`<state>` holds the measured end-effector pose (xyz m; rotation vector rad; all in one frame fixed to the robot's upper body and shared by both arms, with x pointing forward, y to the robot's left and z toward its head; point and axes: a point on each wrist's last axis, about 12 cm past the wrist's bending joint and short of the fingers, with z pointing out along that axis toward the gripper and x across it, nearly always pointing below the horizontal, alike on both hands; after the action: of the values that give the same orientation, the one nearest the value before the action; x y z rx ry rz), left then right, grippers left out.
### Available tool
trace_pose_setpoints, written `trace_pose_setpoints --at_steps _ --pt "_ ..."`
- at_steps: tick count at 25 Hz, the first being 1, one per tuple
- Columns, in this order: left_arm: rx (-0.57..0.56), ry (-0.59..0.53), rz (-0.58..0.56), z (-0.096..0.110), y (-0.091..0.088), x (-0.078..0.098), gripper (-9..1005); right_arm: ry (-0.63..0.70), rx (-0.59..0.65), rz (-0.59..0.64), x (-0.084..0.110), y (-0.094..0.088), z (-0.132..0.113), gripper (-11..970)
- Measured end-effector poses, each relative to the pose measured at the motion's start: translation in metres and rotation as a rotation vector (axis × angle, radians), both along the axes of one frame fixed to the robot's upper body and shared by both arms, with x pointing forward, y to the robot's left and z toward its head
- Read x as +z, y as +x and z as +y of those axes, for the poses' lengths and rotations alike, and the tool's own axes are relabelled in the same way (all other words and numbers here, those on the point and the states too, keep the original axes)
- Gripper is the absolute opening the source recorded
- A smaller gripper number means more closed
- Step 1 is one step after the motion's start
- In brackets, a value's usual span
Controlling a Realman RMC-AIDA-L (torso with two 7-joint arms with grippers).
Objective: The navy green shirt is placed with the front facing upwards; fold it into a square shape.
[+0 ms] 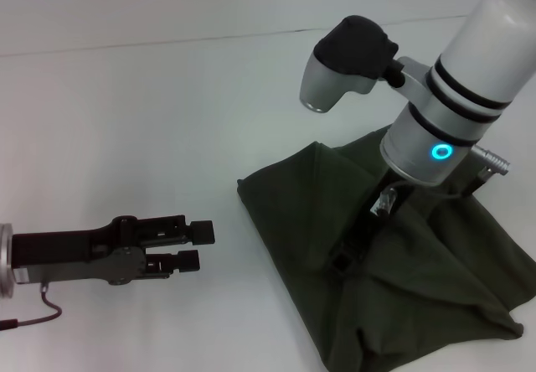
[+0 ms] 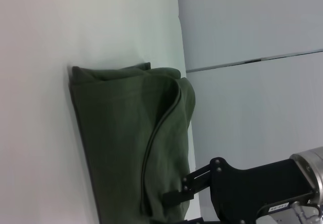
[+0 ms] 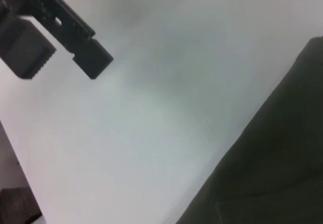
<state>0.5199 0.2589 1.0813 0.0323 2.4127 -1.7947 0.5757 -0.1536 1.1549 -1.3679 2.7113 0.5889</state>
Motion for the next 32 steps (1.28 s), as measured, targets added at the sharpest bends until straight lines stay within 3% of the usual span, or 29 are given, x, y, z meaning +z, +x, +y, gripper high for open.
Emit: trace_pose_setpoints --at_steps 13,32 --pt "-0.001 -0.005 0.005 -0.0002 -0.0009 -0.0006 793 -0.079 -0.015 -0.018 -0.0065 -0.0011 0.0037 368" --pt "0.021 -0.017 0.003 0.0031 -0.0021 -0.0012 794 -0.126 -0.019 -0.059 0.0029 0.0011 -0.0024 369"
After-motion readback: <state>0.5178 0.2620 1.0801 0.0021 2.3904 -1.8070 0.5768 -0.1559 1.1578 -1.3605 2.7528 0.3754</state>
